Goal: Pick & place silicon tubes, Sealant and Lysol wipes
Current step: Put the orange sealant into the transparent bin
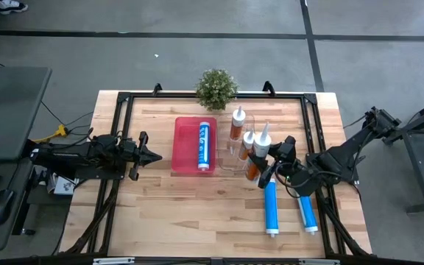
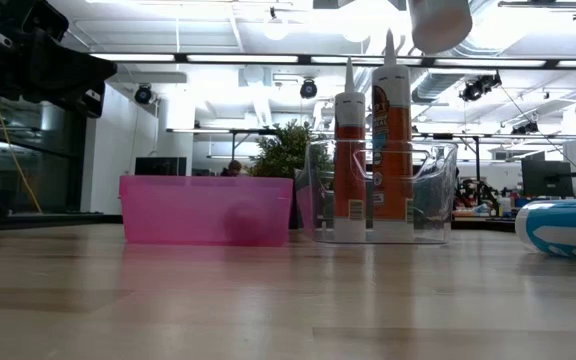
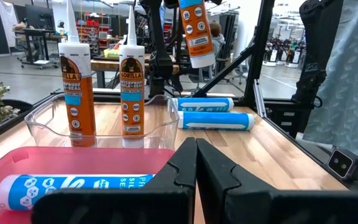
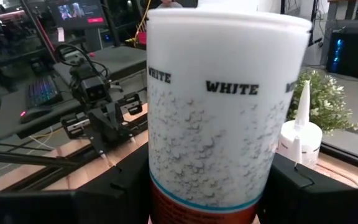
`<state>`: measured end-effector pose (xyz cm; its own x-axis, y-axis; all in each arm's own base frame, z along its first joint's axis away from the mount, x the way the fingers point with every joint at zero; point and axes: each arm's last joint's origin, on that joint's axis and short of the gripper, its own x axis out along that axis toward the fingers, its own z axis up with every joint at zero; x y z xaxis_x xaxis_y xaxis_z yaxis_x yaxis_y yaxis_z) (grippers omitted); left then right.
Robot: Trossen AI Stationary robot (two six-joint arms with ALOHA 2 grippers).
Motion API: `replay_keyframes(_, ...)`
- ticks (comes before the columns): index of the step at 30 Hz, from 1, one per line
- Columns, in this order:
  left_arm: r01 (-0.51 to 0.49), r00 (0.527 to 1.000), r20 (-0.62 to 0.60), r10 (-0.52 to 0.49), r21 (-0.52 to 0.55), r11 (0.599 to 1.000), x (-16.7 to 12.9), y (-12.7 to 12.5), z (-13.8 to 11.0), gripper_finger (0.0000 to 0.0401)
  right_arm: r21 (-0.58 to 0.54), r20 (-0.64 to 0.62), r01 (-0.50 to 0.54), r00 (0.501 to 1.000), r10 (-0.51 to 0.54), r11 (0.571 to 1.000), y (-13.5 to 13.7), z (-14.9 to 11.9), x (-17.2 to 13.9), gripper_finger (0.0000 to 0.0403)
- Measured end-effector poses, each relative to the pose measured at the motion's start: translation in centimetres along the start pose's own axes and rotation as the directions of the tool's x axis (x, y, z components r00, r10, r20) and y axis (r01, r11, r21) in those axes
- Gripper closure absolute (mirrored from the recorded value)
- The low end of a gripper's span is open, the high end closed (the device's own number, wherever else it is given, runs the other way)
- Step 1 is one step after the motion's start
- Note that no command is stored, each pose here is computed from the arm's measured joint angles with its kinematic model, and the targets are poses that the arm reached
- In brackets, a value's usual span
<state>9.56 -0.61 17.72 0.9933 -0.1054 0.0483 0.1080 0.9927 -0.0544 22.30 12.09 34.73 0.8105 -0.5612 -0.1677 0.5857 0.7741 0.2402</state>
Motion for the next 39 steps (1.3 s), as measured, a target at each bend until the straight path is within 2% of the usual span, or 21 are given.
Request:
replay_keyframes(8,-0.001,1.0,0.007,0.001,0.0,1.0,0.0,0.0,0.07,0.0401,0.002,0.001,0.002,1.0,-0.002,1.0,-0.01,0.0,0.0,0.02)
replay_keyframes(13,0.037,0.999,0.005,-0.037,-0.002,0.999,0.0,-0.11,0.06,0.0401,0.005,-0.002,-0.002,1.0,0.002,1.0,0.01,-0.03,0.01,0.02)
replay_keyframes(17,-0.004,1.0,0.011,0.004,0.0,1.0,0.0,0.01,0.1,0.0401,0.002,-0.011,-0.009,1.0,0.009,1.0,0.12,-0.21,0.08,0.02)
replay_keyframes(22,-0.151,0.986,0.054,0.158,-0.126,0.981,-0.05,0.44,0.46,0.0401,-0.003,-0.022,-0.018,1.0,0.018,1.0,0.27,-0.41,0.17,0.02)
replay_keyframes(25,-0.162,0.979,0.081,0.188,-0.251,0.954,-0.08,0.52,0.72,0.0401,-0.002,-0.02,-0.016,1.0,0.016,1.0,0.27,-0.4,0.17,0.02)
replay_keyframes(32,-0.161,0.981,0.061,0.183,-0.267,0.95,-0.06,0.51,0.52,0.04,-0.002,-0.027,-0.025,0.999,0.025,1.0,0.29,-0.41,0.17,0.02)
replay_keyframes(35,-0.16,0.982,0.052,0.18,-0.266,0.951,0.01,0.51,0.46,0.0385,-0.003,-0.033,-0.033,0.999,0.033,0.999,0.32,-0.43,0.17,0.02)
replay_keyframes(39,-0.152,0.983,0.052,0.176,-0.313,0.938,0.15,0.5,0.48,0.0324,-0.01,-0.038,-0.05,0.998,0.05,0.999,0.43,-0.37,0.17,0.02)
